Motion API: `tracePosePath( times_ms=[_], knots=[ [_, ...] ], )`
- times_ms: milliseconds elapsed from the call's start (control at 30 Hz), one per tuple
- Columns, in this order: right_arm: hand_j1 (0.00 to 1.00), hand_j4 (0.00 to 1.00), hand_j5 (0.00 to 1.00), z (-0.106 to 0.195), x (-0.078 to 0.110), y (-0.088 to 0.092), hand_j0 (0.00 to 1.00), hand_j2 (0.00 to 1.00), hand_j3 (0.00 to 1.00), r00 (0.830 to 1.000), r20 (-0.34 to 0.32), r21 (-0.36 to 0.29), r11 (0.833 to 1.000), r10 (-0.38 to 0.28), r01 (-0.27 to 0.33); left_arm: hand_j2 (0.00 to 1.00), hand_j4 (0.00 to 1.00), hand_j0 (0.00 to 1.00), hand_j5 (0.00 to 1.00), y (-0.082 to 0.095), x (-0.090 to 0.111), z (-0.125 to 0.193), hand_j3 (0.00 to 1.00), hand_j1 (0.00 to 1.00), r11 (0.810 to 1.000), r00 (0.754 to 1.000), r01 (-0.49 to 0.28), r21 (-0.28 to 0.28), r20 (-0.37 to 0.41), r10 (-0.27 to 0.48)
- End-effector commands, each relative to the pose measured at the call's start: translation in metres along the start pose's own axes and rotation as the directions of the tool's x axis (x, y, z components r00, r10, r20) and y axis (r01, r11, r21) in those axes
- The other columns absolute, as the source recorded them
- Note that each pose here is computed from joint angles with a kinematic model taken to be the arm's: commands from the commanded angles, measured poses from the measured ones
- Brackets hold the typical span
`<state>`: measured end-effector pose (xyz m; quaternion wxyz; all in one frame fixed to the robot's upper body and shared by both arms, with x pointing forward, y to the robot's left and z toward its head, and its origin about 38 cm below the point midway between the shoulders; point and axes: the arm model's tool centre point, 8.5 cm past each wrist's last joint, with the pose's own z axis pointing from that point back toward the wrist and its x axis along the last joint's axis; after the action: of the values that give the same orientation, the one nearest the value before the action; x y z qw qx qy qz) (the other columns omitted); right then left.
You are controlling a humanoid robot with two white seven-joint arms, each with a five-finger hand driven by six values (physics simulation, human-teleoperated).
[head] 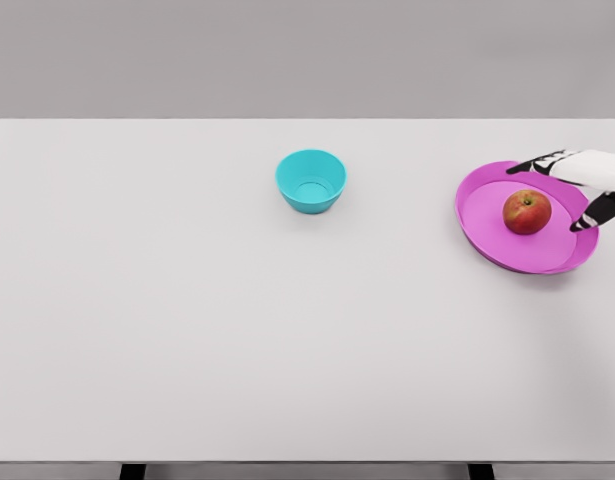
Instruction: Put the apple from the pink plate into the blue bowl with your right arm
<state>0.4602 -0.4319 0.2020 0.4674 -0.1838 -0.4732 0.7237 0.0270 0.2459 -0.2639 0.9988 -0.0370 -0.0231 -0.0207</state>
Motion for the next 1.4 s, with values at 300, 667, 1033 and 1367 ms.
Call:
tracePosePath(
  times_ms=[300,667,1033,1367],
  knots=[
    [1.00,1.00,1.00,-0.023,0.002,0.017,1.00,1.00,1.00,0.999,0.011,0.055,0.998,-0.035,0.034,1.00,1.00,1.00,1.00,0.000,0.000,0.000,1.00,1.00,1.000,1.000,0.000,0.000,0.000,0.000],
    [0.95,0.95,0.95,-0.039,0.002,0.024,0.95,0.95,0.95,0.999,0.005,0.095,0.994,-0.045,0.044,1.00,1.00,1.00,1.00,0.000,0.000,0.000,1.00,1.00,1.000,1.000,0.000,0.000,0.000,0.000],
    [0.49,0.49,0.49,-0.038,0.003,0.021,0.49,0.49,0.49,0.999,0.009,0.088,0.995,-0.038,0.037,1.00,1.00,1.00,1.00,0.000,0.000,0.000,1.00,1.00,1.000,1.000,0.000,0.000,0.000,0.000],
    [0.49,0.49,0.49,-0.037,0.005,0.004,0.49,0.49,0.49,1.000,0.015,0.055,0.998,-0.021,0.020,1.00,1.00,1.00,1.00,0.000,0.000,0.000,1.00,1.00,1.000,1.000,0.000,0.000,0.000,0.000]
  ],
)
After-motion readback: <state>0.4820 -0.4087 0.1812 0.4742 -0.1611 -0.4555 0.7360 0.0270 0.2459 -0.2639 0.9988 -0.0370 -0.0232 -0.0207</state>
